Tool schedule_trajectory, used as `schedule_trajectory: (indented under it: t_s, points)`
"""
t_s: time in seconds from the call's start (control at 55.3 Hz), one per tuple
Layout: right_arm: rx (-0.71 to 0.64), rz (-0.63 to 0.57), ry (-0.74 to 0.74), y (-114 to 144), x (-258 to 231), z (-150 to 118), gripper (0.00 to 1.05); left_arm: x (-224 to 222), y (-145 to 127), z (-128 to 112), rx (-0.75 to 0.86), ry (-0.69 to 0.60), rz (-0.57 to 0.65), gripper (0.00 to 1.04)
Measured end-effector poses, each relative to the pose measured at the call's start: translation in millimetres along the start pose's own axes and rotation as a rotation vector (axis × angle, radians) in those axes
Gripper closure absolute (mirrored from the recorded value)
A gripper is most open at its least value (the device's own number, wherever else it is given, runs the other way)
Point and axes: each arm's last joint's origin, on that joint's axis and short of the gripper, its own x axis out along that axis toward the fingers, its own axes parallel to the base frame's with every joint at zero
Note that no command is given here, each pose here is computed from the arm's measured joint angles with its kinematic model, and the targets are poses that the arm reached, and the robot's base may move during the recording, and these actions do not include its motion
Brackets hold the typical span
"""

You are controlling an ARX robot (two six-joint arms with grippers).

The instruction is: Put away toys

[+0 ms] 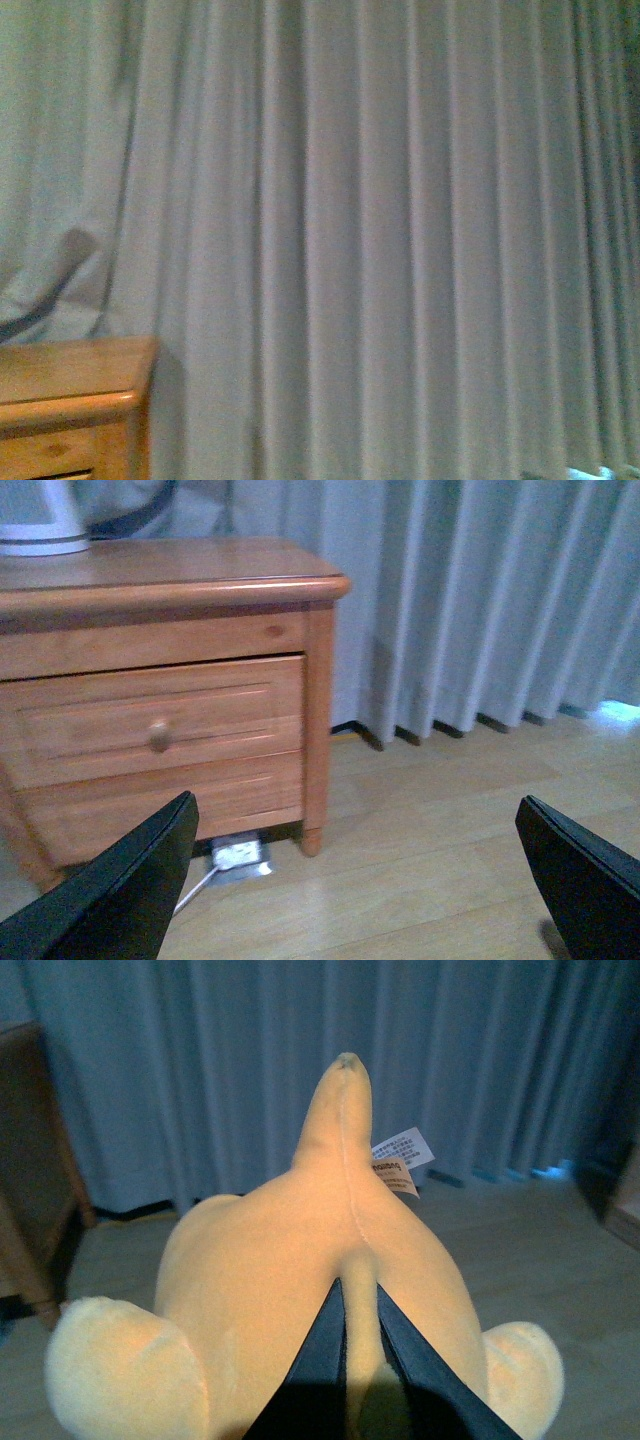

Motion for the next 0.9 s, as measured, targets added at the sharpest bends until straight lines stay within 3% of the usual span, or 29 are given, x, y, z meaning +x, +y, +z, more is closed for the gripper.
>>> schedule_trajectory:
  t_s: [0.904]
  points:
    - [0.000,-0.002,0.000,-0.1,0.0,0.0,0.99,0.0,0.2,-0.1,0.000,0.001,0.006,0.06]
